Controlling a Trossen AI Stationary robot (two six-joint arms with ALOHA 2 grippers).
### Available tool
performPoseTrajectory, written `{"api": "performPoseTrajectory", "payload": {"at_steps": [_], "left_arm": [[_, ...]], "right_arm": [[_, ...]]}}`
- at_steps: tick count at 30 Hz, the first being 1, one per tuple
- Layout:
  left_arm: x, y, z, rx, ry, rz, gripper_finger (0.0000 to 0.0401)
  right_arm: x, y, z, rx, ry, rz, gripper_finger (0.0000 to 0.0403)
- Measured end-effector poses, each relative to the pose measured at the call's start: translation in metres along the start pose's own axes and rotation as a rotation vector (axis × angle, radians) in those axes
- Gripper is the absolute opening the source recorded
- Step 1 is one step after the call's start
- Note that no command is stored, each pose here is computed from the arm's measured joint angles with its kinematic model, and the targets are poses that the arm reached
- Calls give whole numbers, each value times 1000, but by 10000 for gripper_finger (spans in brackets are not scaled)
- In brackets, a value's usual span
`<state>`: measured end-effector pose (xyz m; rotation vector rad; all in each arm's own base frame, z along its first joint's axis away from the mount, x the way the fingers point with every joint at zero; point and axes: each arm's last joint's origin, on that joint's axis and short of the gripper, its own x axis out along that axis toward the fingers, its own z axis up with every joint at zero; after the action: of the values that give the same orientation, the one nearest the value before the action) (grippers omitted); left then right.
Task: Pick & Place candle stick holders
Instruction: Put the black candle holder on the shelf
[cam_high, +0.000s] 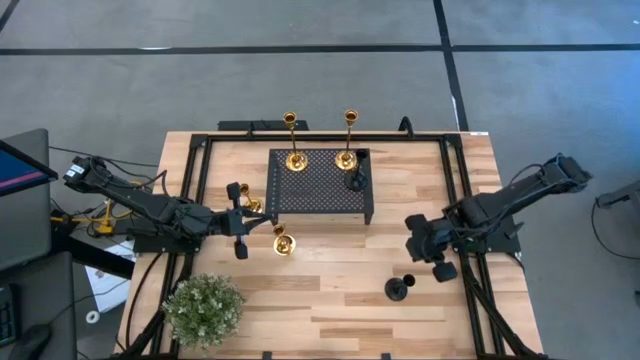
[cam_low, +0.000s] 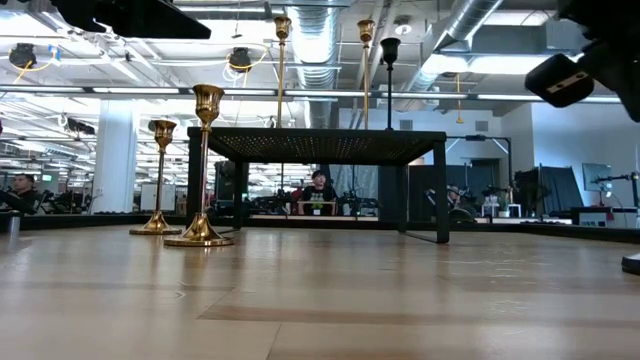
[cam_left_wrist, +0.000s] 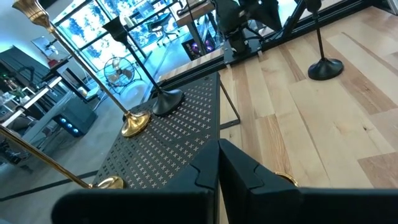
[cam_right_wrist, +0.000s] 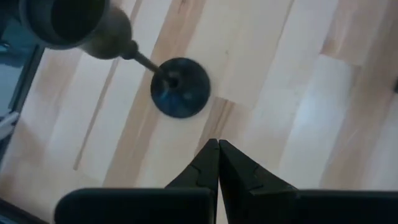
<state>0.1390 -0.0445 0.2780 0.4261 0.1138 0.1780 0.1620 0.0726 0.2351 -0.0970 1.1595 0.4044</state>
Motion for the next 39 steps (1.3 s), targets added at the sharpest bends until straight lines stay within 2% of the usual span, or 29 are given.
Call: {"api": "performPoseTrajectory", "payload": {"at_steps": [8,11,17,25,34,39], "left_arm": [[0,0,0,1,0,0,8],[0,0,0,1,0,0,7],[0,0,0,-2,0,0,7],[0,0,0,-6,0,0,7],[0,0,0,-6,0,0,6],[0,0,0,-7,0,0,7]], "right_arm": [[15,9,2,282,86,27,0],[21,12,4,330,103,25,0],[34,15,14,314,64,-3,0],[29,26,0,305,132,-90,0],[-3,64,-19,237,-149,-196,0],[-11,86,-26,180,-287,-186,0]]}}
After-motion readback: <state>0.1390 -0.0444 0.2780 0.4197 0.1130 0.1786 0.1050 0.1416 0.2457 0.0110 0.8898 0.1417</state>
